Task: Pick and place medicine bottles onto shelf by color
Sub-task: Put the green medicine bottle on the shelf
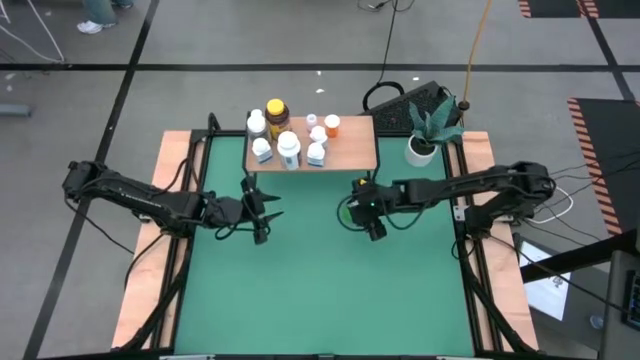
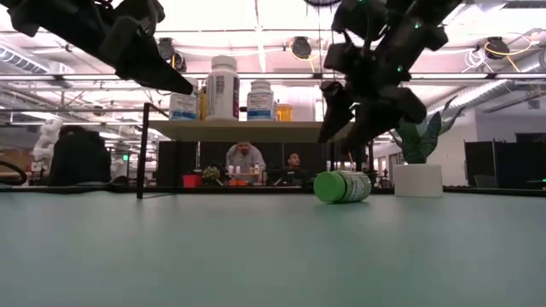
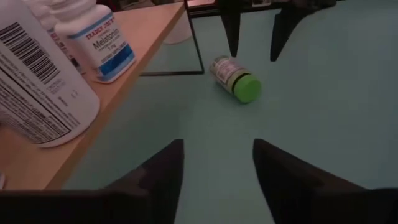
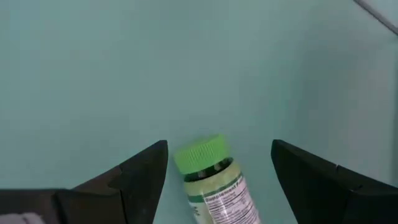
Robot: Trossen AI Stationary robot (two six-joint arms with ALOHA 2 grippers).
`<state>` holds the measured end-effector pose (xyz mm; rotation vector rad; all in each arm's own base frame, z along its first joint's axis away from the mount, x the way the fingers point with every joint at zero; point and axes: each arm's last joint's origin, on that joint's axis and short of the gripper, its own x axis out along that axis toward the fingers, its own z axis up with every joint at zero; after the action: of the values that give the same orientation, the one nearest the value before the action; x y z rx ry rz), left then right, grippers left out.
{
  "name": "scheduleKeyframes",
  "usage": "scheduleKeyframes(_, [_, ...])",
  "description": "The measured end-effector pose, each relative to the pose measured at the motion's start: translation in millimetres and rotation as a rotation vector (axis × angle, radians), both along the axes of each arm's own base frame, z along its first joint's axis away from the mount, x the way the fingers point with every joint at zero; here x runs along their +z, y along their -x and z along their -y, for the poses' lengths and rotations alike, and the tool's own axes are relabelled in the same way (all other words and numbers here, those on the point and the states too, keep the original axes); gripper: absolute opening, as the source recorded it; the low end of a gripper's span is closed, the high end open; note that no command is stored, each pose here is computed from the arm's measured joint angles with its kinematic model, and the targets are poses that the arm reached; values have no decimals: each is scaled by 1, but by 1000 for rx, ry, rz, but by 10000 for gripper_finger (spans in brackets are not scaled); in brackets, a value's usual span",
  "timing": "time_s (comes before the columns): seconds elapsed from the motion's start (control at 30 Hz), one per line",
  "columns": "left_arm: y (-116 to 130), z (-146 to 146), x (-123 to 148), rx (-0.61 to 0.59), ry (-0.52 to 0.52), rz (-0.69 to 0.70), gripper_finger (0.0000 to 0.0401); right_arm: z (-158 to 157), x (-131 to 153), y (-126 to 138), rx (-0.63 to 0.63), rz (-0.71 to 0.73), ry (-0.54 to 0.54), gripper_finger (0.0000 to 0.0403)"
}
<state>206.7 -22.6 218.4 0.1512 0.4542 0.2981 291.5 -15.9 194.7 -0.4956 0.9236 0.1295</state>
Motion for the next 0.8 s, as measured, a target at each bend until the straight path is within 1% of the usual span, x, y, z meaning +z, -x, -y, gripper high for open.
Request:
scheduleKeyframes(0.13, [0, -2, 0, 10, 0, 1, 225, 9, -10, -1, 14, -53, 4, 282])
scheduleKeyframes(0.3, [0, -2, 0, 11, 1, -2, 244, 17, -13, 2, 43, -81, -92, 282])
scheduleKeyframes(0.53, [0, -3, 0, 13, -3, 1, 246, 31, -18, 1, 41, -93, -58, 282])
scheduleKeyframes(0.63, [0, -4, 0, 24, 2, 3, 246, 34, -32, -3, 60, -135, -49, 282])
scheduleKeyframes(0.8, [0, -5, 0, 30, 10, 7, 246, 35, -60, -13, 84, -193, -2, 281])
